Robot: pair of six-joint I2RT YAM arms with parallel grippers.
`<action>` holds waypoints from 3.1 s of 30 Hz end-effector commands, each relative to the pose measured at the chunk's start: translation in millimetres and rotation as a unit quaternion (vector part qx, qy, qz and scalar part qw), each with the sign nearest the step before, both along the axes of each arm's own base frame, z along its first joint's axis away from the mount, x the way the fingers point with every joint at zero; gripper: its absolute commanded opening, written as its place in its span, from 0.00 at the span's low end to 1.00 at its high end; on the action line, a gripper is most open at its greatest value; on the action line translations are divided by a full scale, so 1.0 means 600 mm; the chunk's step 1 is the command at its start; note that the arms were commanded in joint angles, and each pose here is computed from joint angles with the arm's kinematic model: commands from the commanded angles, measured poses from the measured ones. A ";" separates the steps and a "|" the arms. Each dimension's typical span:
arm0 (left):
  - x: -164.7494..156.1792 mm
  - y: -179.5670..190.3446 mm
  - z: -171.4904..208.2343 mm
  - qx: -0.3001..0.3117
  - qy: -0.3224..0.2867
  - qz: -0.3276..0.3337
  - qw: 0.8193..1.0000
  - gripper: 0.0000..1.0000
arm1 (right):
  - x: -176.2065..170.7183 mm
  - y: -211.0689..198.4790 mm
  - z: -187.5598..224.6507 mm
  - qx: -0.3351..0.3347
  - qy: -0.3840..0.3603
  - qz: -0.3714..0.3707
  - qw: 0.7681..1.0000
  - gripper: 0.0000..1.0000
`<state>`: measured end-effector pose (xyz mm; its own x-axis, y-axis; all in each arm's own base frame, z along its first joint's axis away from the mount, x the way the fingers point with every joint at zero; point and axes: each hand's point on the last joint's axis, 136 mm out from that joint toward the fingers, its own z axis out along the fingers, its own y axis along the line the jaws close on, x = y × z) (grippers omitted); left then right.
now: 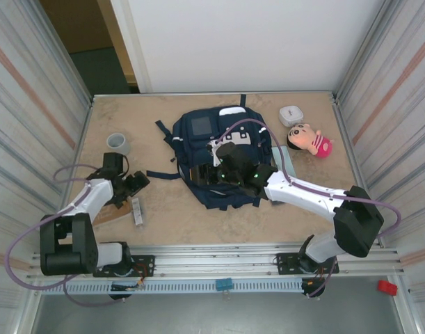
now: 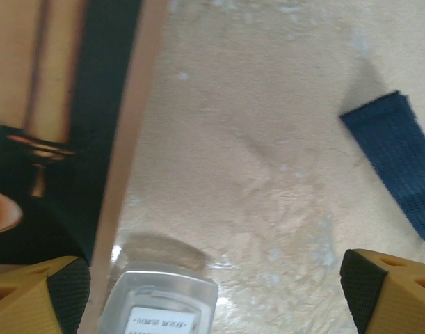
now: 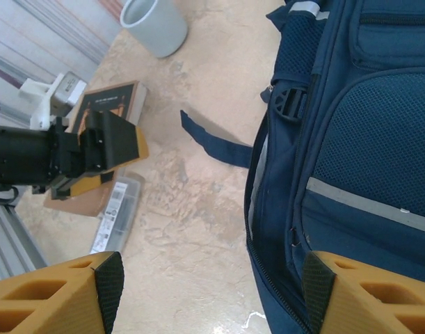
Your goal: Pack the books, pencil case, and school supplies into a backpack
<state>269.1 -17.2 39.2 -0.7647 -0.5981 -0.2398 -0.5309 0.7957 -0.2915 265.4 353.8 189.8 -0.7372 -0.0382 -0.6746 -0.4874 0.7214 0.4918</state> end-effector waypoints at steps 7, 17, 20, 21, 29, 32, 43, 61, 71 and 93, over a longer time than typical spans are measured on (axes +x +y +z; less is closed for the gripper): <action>0.009 -0.166 -0.035 -0.065 0.017 -0.068 0.995 0.95 | -0.004 0.002 0.020 0.012 -0.016 0.009 1.000 0.70; 0.038 -0.093 0.074 0.005 -0.043 -0.065 0.997 0.97 | -0.008 0.002 0.018 0.007 -0.014 0.015 1.000 0.70; 0.032 -0.031 0.085 0.022 -0.044 -0.031 0.998 0.98 | -0.008 0.007 0.012 0.007 -0.008 0.020 1.000 0.70; 0.030 -0.011 0.086 0.030 -0.042 -0.020 0.998 0.99 | -0.008 0.008 0.010 0.007 -0.007 0.021 1.000 0.70; 0.014 0.132 0.070 0.063 -0.030 0.080 0.994 0.99 | -0.009 0.005 0.012 0.005 -0.009 0.021 1.000 0.71; 0.013 0.150 0.056 0.072 -0.022 0.093 0.993 0.99 | -0.009 0.004 0.011 0.003 -0.011 0.020 1.000 0.71; 0.022 0.050 -0.037 0.040 0.033 0.033 0.998 0.99 | -0.008 0.004 0.010 0.003 -0.010 0.019 1.000 0.75; 0.074 -0.155 0.000 -0.028 -0.017 -0.104 0.994 0.96 | -0.011 0.014 0.010 0.012 -0.004 0.031 0.999 0.74; 0.025 -0.066 0.100 -0.069 -0.086 -0.048 0.993 0.91 | 0.002 0.091 -0.040 0.008 0.041 0.078 0.996 0.70; -0.040 0.002 0.000 -0.116 -0.053 0.035 0.991 0.74 | 0.067 0.202 -0.283 -0.150 0.099 0.099 0.979 0.51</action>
